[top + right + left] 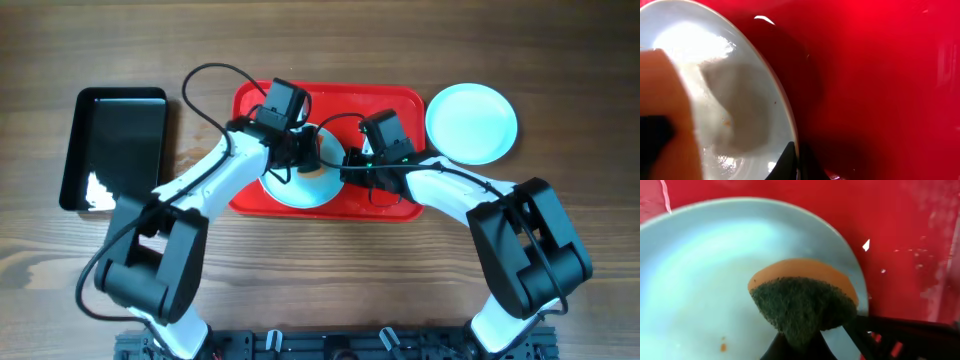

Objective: Clean dirty plates on tray and stack at the side
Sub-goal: 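Keep scrubbing the plate with the left sponge while the right holds it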

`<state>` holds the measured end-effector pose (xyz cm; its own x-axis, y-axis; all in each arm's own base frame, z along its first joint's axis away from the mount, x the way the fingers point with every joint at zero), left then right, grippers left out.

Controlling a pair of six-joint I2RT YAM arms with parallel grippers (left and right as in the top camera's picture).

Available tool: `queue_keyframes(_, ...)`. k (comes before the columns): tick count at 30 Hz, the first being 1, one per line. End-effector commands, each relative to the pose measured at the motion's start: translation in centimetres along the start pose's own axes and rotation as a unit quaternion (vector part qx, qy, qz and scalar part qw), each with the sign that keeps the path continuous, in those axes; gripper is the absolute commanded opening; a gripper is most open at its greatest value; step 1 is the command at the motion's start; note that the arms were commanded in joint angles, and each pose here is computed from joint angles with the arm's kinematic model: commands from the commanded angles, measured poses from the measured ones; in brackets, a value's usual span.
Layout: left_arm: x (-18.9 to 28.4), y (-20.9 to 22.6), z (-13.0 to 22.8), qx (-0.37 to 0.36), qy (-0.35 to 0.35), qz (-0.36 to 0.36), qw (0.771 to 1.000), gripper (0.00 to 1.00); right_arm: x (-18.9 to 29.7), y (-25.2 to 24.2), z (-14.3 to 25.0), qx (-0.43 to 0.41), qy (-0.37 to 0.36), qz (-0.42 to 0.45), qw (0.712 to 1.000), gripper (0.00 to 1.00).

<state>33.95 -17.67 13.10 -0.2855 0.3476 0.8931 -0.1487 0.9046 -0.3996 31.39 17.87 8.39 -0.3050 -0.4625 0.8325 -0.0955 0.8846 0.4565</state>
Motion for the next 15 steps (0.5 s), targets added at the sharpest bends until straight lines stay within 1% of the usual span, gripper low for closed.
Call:
queue_keyframes(1, -1.5, 0.0, 0.0, -0.003, 0.007, 0.001, 1.0, 0.04, -0.6, -1.2, -0.1, -0.01, -0.003, 0.074, 0.997, 0.04)
queue_keyframes(4, -1.9, -0.1, -0.4, -0.005, -0.006, 0.005, 1.0, 0.04, 0.5, -1.1, -1.2, 0.001, -0.011, 0.128, 0.992, 0.04)
queue_keyframes(6, -2.0, -0.3, -0.6, -0.006, -0.011, 0.009, 1.0, 0.04, 1.1, -0.8, -1.9, 0.016, -0.009, 0.149, 0.989, 0.04)
queue_keyframes(11, -2.0, -0.9, -0.6, -0.007, -0.02, 0.02, 1.0, 0.04, 1.9, 0.7, -3.0, 0.035, -0.008, 0.147, 0.989, 0.04)
queue_keyframes(15, -2.8, -1.8, -0.3, 0.017, -0.025, 0.034, 0.999, 0.04, 1.4, 2.4, -2.0, 0.052, -0.001, 0.14, 0.989, 0.04)
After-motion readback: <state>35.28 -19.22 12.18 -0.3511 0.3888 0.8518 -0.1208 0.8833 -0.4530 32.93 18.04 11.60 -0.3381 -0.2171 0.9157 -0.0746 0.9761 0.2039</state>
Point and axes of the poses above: each gripper's point midway between its finger pads, its own x axis back along the fingers, its own y axis along the line the jaws close on, z = x × y, the point moved 10 cm from there along x, back along the fingers, and after that the axes turned 10 degrees about x, right-handed, at the moved point
